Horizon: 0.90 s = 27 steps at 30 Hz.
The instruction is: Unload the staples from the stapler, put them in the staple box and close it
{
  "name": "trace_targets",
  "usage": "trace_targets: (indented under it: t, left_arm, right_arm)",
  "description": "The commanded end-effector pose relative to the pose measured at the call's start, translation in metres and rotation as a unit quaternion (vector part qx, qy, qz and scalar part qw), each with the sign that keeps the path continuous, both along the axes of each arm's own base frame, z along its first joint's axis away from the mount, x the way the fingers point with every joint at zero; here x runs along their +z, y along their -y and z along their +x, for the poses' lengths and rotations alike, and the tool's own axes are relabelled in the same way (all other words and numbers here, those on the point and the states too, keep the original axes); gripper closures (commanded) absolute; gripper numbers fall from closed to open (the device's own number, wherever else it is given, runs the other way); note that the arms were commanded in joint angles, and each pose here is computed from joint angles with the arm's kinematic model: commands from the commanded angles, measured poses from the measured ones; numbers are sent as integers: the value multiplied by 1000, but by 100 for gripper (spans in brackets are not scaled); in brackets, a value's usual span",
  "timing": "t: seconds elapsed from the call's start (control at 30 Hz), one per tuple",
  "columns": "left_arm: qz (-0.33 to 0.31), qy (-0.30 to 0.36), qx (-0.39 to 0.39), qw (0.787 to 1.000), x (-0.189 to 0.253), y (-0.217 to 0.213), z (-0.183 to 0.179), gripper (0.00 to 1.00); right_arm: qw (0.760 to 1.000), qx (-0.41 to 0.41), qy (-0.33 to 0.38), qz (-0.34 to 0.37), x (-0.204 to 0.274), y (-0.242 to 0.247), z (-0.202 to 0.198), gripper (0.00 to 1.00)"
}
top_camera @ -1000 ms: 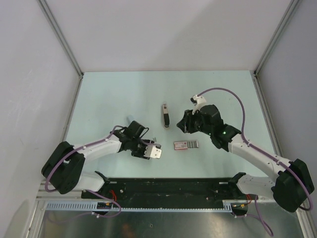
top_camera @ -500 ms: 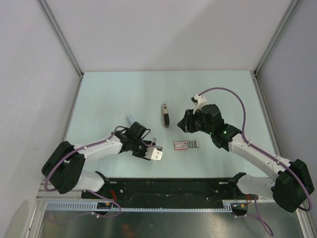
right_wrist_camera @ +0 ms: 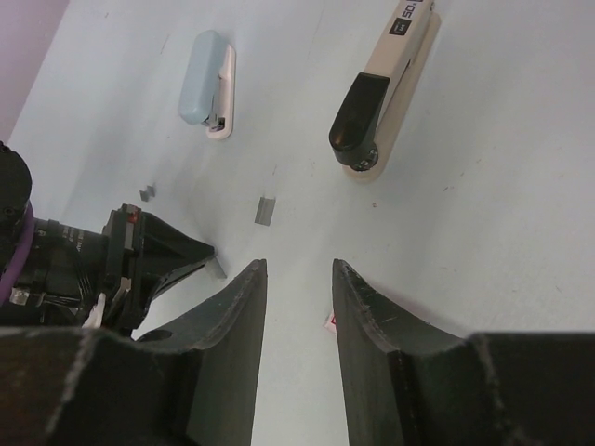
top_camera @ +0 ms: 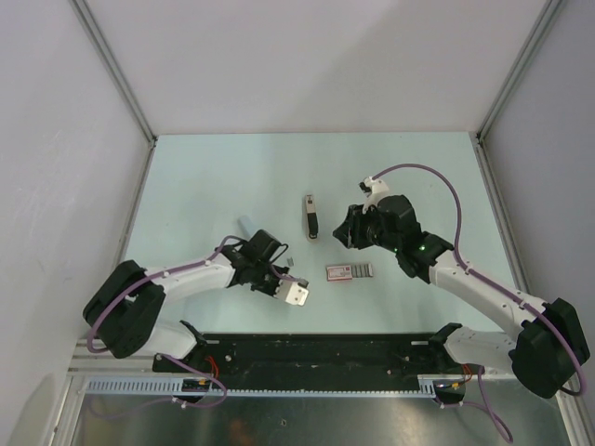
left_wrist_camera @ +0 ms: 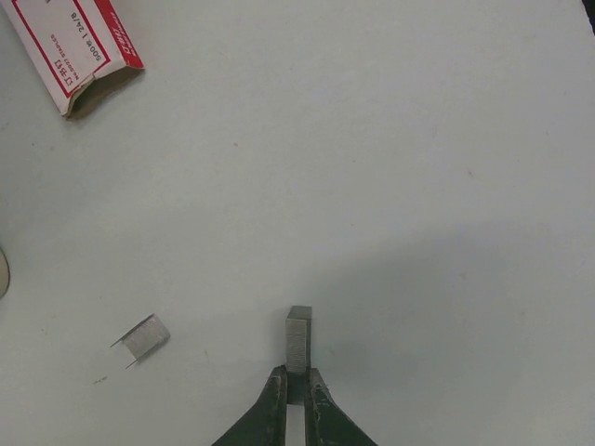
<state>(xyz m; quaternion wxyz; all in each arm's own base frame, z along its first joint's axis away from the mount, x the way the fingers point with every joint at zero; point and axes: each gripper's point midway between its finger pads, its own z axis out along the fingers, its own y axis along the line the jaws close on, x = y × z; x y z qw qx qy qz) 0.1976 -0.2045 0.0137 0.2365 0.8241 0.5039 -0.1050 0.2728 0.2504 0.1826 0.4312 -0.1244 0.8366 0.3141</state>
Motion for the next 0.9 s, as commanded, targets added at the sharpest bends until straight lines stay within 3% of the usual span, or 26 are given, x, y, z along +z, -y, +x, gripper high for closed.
trace_targets:
  t: [0.0,0.2,0.4,0.63,0.87]
  left_arm:
    - [55,-22,-2,998,-15,-19,-10,89]
    - [37,44,41,998,23,-9,24,95]
    - [-25,167,68,983,106,0,60,97]
    - [-128,306,-27,943,191,5,40,96]
    - [-156,403,-143,890,200,12,10,96]
  right_arm:
    - [1000,4,13,16,13,0,-1,61]
    - [999,24,8,35,17,-8,-6,61]
    - [991,90,-19,94,27,-28,-16,59]
    - [967,193,-43,159,48,-58,-36,48]
    - [961,243,-21,130,66,-78,-61,42]
